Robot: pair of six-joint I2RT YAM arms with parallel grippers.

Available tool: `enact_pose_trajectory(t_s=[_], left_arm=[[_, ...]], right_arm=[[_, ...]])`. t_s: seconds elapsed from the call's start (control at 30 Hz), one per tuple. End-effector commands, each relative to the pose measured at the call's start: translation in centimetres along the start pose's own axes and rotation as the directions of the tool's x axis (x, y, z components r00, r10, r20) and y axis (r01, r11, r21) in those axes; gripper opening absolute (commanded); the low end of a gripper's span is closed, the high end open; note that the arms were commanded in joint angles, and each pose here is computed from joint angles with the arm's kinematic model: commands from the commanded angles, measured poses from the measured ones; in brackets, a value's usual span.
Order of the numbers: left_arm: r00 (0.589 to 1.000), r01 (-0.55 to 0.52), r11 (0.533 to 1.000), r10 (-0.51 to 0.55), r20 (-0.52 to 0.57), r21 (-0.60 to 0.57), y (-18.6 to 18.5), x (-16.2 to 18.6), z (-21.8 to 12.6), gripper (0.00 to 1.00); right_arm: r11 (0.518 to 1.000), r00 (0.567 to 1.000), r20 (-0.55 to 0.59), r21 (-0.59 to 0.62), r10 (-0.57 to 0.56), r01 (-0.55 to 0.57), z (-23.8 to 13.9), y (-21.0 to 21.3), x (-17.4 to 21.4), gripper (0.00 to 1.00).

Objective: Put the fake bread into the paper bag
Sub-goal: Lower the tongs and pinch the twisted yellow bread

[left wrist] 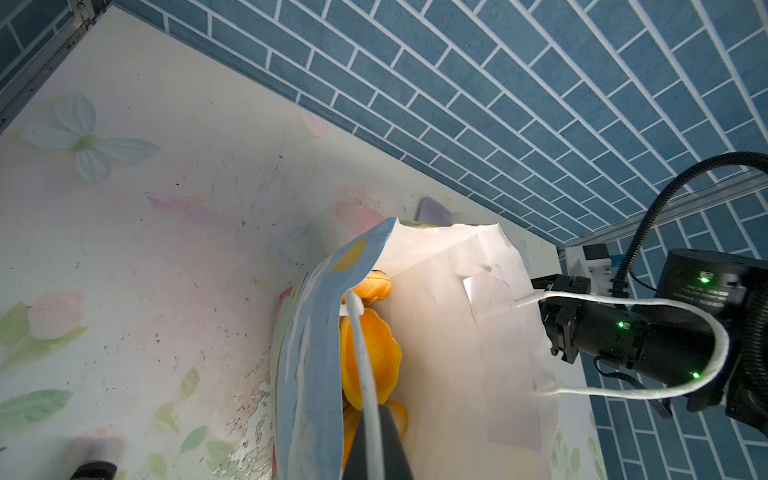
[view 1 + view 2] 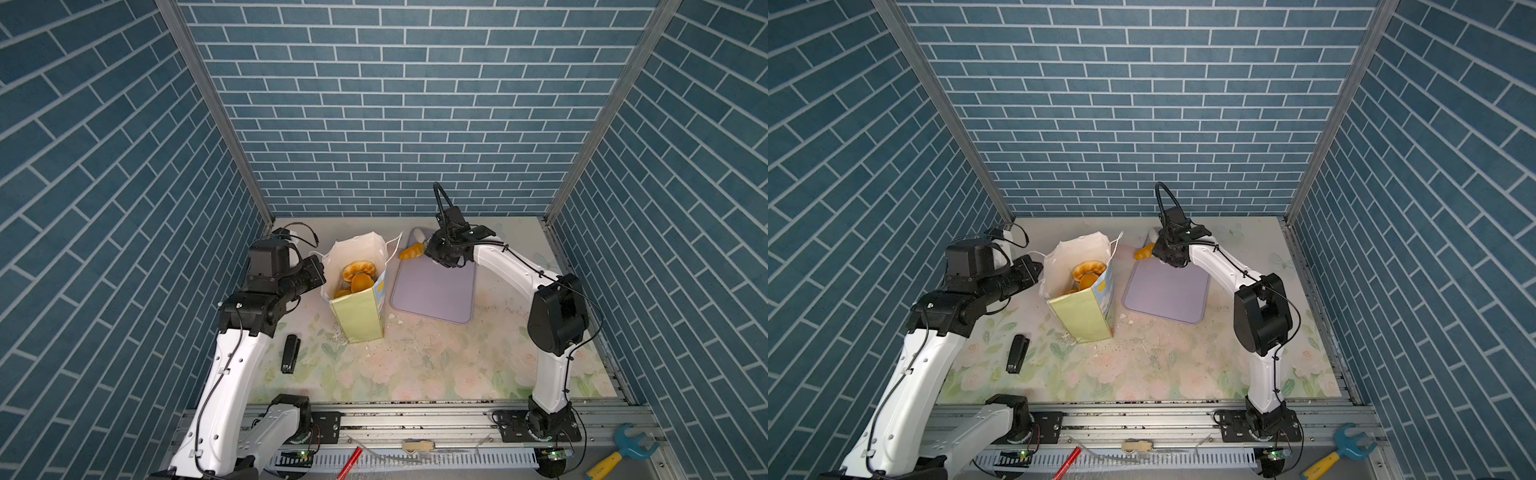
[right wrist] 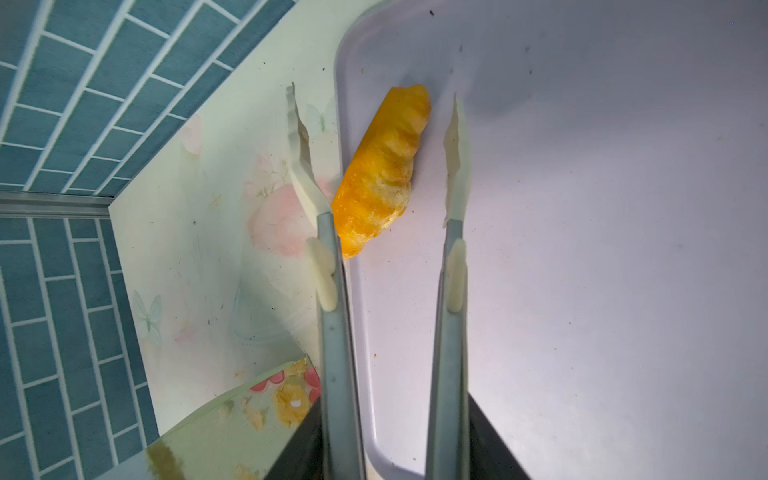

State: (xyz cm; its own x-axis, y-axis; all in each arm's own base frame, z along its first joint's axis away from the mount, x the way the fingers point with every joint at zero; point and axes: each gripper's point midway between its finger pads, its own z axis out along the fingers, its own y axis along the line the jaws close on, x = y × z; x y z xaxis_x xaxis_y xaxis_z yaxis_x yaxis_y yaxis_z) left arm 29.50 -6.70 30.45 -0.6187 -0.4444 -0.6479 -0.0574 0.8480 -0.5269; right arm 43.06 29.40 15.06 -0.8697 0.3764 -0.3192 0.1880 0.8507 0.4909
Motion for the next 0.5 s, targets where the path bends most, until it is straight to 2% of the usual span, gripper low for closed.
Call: enact_pose_trajectory(t_s=[0.0,0.1,0.23,0.47], left_arm=[[1.0,-0.005,1.0,0.005,-0.001,0.003,0.1,0.4,0.0,0.0],[1.0,-0.007,1.0,0.007,-0.003,-0.01,0.4,0.5,0.1,0.0],[1.0,-0.003,1.0,0.003,-0.013,-0.017,0.7,0.8,0.5,0.0],[1.0,-0.002,1.0,0.002,-0.003,-0.014,0.6,0.7,0.1,0.0]], right_arm=[[0.998,0.999,0.0,-0.042,0.042,-0.042,0.6,1.3,-0.6,0.47],[0.998,0.999,-0.04,-0.054,0.021,-0.023,1.7,1.4,0.1,0.47],[0.999,1.0,-0.025,-0.049,0.0,-0.001,2.2,0.9,0.2,0.46],[0.997,1.0,-0.03,-0.075,-0.006,0.004,2.5,1.0,0.6,0.36]])
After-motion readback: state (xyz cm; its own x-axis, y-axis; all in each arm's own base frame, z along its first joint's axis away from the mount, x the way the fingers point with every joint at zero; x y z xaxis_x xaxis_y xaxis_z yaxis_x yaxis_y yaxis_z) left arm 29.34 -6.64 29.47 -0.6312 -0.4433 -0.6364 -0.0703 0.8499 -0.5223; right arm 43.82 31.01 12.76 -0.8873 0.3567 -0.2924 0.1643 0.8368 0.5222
